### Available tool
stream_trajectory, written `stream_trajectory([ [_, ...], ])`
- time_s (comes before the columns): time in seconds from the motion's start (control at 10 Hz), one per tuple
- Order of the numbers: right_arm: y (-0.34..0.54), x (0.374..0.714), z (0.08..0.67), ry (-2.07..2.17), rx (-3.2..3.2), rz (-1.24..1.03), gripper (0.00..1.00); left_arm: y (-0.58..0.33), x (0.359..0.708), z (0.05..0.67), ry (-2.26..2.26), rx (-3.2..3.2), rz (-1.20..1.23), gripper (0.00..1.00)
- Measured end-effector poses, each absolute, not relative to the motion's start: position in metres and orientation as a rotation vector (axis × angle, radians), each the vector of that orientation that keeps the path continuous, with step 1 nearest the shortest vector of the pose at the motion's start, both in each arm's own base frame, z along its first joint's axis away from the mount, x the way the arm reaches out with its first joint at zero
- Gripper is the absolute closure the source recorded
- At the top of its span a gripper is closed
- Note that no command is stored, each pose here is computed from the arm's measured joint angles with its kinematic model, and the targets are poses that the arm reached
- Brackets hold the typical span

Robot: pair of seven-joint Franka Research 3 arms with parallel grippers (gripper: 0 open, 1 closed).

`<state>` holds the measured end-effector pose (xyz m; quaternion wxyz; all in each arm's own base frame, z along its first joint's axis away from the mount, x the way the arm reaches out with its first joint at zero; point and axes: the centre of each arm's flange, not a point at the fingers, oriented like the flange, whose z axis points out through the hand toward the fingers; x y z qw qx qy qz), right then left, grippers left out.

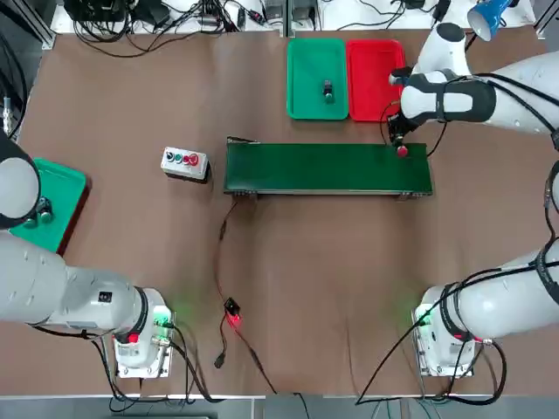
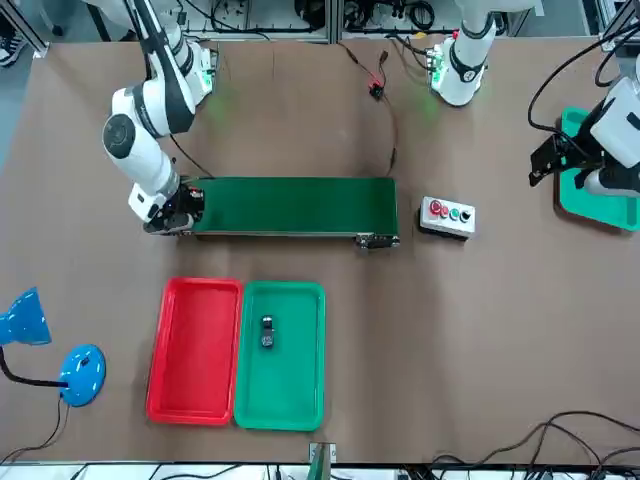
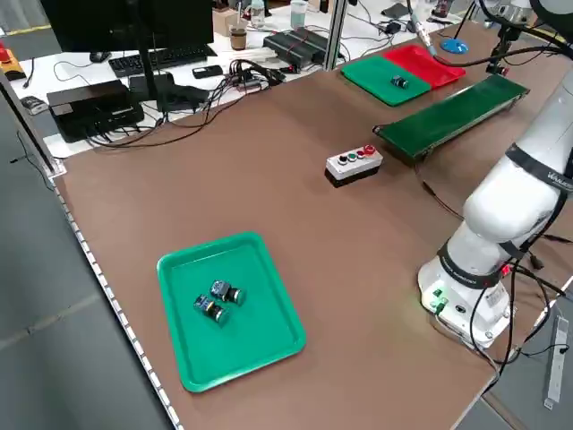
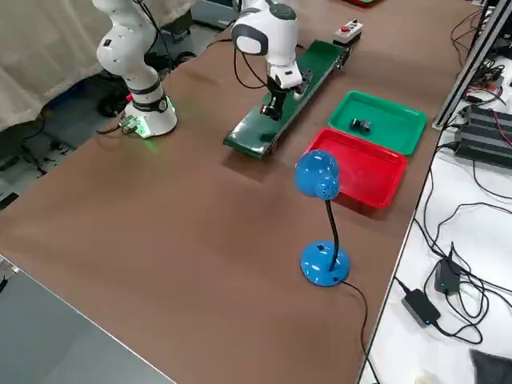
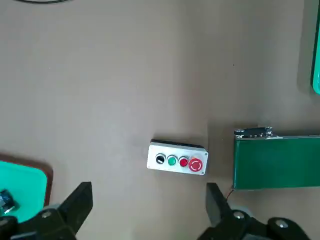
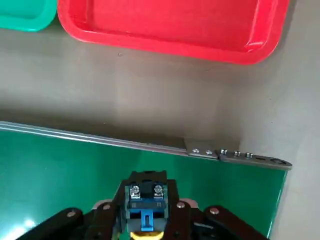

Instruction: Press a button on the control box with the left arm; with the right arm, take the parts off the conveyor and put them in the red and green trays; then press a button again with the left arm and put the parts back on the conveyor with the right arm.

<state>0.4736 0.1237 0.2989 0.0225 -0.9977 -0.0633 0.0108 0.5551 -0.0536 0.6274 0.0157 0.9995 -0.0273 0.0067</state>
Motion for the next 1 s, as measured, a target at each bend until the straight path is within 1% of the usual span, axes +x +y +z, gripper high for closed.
stream_trajectory([
  [0.6,0.120,0.463,0.276,-0.193,-3.096,0.049,0.67,-0.055,0.555,0.627,-0.089,3.109,0.021,0.00],
  [0.9,0.120,0.463,0.263,-0.193,-3.101,0.062,0.63,-0.049,0.555,0.628,-0.074,3.109,0.022,0.00],
  [1.0,0.120,0.463,0.260,-0.193,-3.103,0.069,0.59,-0.048,0.556,0.628,-0.071,3.109,0.022,0.00],
])
